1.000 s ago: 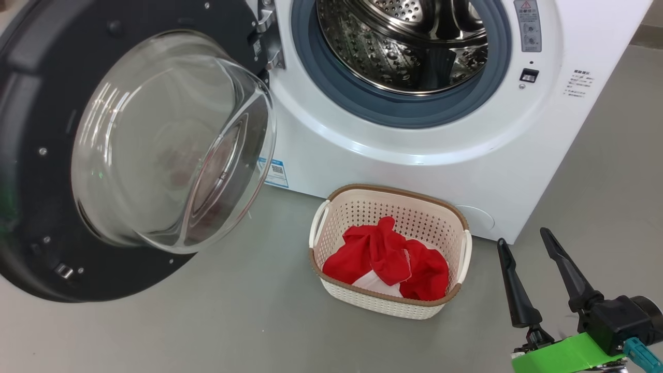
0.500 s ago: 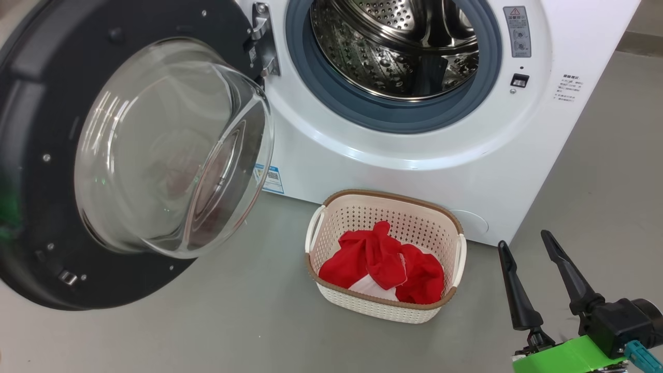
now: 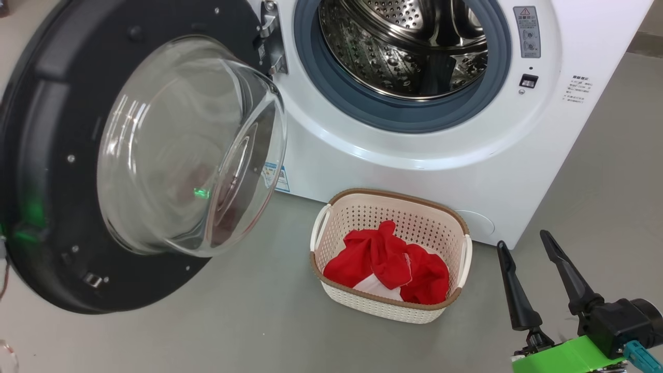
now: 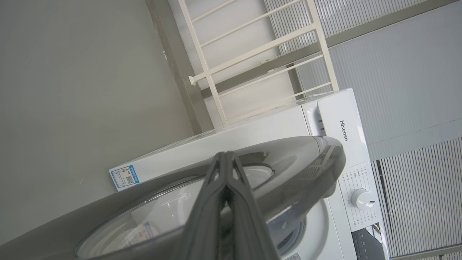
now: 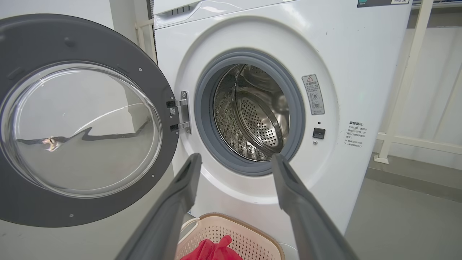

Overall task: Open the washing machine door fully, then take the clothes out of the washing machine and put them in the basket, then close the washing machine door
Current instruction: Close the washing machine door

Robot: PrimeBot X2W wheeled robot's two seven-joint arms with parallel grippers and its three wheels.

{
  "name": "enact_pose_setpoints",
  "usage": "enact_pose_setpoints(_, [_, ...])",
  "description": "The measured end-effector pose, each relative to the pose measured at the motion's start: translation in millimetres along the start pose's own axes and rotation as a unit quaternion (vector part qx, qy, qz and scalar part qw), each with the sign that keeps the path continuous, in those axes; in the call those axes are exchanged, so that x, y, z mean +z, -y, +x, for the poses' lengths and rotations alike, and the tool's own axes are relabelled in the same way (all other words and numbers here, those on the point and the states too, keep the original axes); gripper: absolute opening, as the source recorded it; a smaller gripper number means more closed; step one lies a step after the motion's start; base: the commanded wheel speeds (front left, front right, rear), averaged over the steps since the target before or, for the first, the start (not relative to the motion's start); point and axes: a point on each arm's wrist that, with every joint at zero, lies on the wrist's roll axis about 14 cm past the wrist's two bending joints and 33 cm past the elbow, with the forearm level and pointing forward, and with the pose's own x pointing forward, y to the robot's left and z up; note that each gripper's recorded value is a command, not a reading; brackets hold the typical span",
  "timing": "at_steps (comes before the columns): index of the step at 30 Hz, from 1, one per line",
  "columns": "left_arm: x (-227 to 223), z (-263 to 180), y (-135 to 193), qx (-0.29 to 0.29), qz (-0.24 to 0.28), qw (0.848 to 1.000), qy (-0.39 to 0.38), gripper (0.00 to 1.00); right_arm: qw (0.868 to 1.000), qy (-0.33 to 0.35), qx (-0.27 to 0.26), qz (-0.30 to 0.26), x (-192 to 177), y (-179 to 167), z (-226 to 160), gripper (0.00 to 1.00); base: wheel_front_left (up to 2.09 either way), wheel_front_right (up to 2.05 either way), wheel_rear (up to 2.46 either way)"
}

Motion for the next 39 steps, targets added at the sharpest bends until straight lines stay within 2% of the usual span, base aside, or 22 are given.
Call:
enact_pose_setpoints(17, [-41,-16,3,-0.040,-0.025,0.998,-0.049,0.00,1.000,-0.001,0.001,0.004,-1,-1,1,1.00,0.00,0.00,0.00])
enact_pose_setpoints(26, [-62,-26,19,-0.071,-0.054,0.994,-0.066,0.00,1.000,-0.004,0.001,0.006,-4,0,1,1.00,0.00,0.00,0.00])
enact_pose_setpoints(39, [-89,-38,45,-0.115,-0.052,0.987,-0.101,0.00,1.000,-0.007,-0.007,0.007,-5,4,-1,1.00,0.00,0.00,0.00])
